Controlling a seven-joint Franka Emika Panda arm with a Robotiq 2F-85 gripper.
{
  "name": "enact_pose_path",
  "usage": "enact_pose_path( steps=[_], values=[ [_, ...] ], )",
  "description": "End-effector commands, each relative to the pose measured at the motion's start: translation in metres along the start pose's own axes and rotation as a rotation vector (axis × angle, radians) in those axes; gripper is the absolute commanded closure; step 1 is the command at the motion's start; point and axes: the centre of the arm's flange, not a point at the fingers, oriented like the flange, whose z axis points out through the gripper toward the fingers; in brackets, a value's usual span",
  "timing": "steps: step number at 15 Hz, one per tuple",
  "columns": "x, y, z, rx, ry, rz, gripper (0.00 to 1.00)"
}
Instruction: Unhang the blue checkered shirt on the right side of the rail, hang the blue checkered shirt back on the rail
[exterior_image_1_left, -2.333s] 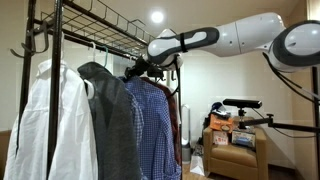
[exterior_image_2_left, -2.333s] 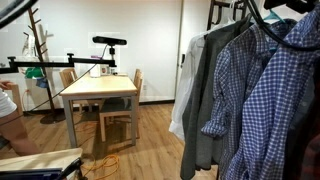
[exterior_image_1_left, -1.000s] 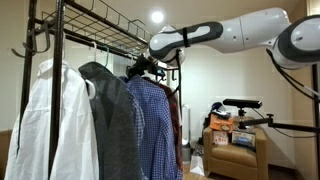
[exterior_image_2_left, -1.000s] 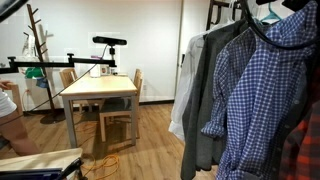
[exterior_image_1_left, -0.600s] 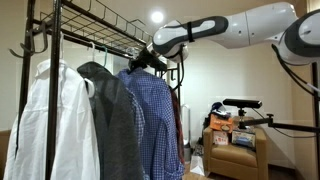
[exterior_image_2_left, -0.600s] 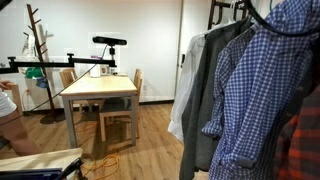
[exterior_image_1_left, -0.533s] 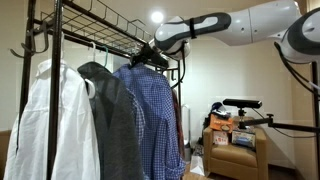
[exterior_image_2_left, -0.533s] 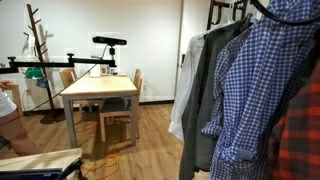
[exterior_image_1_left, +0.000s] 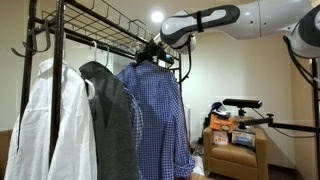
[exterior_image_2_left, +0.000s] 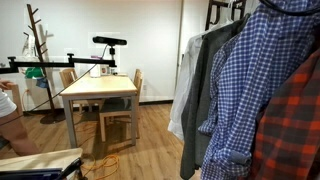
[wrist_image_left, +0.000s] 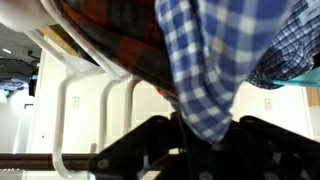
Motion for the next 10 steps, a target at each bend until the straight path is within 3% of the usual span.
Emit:
enact_pose_path(
  steps=[1, 6, 10],
  values=[
    [0.004, -0.002, -0.023, 0.038, -0.024, 0.005, 0.91],
    [-0.033, -0.015, 0.012, 0.139, -0.160, 0.079, 0.91],
    [-0.072, -0.015, 0.016, 0.138, -0.272, 0.126, 0.91]
  ],
)
